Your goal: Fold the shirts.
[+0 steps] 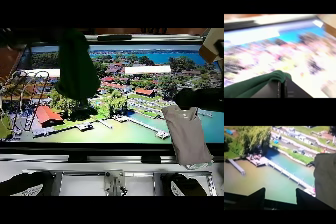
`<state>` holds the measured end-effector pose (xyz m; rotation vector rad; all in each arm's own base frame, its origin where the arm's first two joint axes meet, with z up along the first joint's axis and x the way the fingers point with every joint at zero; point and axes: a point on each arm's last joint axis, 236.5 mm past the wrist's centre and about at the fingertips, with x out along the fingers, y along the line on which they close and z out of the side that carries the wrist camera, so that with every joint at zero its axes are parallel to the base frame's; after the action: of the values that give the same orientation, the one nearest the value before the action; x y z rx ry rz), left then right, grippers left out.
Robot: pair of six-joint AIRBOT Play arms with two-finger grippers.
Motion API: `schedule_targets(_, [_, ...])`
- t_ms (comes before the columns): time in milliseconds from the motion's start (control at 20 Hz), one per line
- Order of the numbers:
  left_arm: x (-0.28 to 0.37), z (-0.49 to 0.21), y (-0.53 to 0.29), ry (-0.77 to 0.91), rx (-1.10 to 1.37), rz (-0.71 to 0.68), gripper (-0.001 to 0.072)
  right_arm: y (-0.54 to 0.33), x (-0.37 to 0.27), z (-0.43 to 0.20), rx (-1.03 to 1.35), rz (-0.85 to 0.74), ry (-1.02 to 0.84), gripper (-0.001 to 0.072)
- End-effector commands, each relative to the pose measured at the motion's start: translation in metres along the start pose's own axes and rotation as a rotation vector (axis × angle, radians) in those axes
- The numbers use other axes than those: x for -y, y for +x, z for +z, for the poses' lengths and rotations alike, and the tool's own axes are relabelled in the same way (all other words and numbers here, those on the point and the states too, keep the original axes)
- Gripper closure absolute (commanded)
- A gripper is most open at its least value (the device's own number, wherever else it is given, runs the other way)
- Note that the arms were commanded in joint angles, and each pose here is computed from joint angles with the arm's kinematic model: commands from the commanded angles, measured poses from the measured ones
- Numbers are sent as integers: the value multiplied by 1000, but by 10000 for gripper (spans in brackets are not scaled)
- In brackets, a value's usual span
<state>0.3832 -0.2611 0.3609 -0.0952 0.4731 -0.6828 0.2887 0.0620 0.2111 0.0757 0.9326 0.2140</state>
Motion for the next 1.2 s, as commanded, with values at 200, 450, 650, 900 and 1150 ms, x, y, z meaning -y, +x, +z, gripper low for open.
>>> schedule_targets(200, [204, -146, 75, -58, -223, -362, 675, -97, 30, 8, 334, -170, 66, 206])
schedule_targets(450, [169, -227, 115, -54, -484, -254, 16, -75, 19, -7, 202, -125, -10, 203])
schedule_targets(650, [15, -213, 77, -48, -628, 65, 47, -34, 24, -24, -4, -124, -55, 57])
schedule_targets(900, [-144, -250, 25, -254, -800, 373, 47, 39, 26, -43, -255, -69, -60, 58])
schedule_targets(1150, [-183, -339, 41, -451, -847, 372, 47, 110, 33, -95, -505, -35, -16, 58])
